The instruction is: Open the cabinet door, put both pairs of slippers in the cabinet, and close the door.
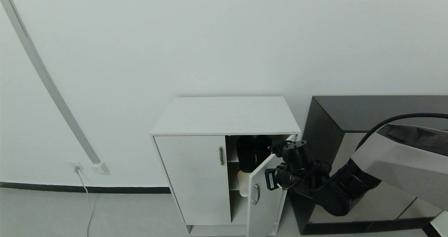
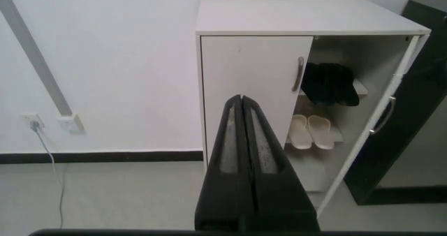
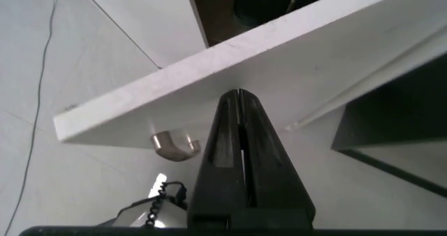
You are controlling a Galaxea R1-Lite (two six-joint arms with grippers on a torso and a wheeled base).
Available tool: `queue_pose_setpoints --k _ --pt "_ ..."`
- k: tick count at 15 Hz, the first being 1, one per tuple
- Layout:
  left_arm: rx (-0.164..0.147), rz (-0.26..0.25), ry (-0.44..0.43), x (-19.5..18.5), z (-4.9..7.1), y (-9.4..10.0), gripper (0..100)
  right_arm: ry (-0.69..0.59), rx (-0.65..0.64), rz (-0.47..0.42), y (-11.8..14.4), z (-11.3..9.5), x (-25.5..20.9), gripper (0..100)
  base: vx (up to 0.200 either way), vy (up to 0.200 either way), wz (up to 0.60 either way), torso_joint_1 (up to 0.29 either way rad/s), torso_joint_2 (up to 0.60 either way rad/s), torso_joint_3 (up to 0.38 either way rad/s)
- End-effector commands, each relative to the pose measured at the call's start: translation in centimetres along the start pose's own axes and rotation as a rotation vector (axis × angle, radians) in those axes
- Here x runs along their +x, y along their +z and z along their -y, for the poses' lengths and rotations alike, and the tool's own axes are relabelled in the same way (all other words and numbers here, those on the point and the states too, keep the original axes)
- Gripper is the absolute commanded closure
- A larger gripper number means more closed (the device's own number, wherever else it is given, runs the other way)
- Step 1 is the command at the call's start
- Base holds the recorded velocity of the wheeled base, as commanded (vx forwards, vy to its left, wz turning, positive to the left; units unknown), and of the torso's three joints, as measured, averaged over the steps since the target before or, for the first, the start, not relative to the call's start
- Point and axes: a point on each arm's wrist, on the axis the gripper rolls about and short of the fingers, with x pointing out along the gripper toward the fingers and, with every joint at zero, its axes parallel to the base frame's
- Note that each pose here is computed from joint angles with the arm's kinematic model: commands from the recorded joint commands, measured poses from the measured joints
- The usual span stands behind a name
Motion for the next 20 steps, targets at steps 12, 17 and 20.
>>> queue_pose_setpoints --k 12,17,20 --pt "0.0 -0.002 0.002 0.0 0.0 0.0 100 -0.015 0.016 0.062 1.3 0.2 6.0 100 0.0 0.0 0.0 0.0 0.0 0.0" --pt "0.0 0.0 0.003 0.0 0.0 0.0 100 -0.019 0.019 0.079 1.9 0.3 7.5 100 0.0 0.0 0.0 0.0 0.0 0.0" --pt "0.0 -0.002 0.005 0.0 0.0 0.0 100 -0.025 0.025 0.094 2.2 0.6 8.0 100 0.0 0.0 0.0 0.0 0.0 0.0"
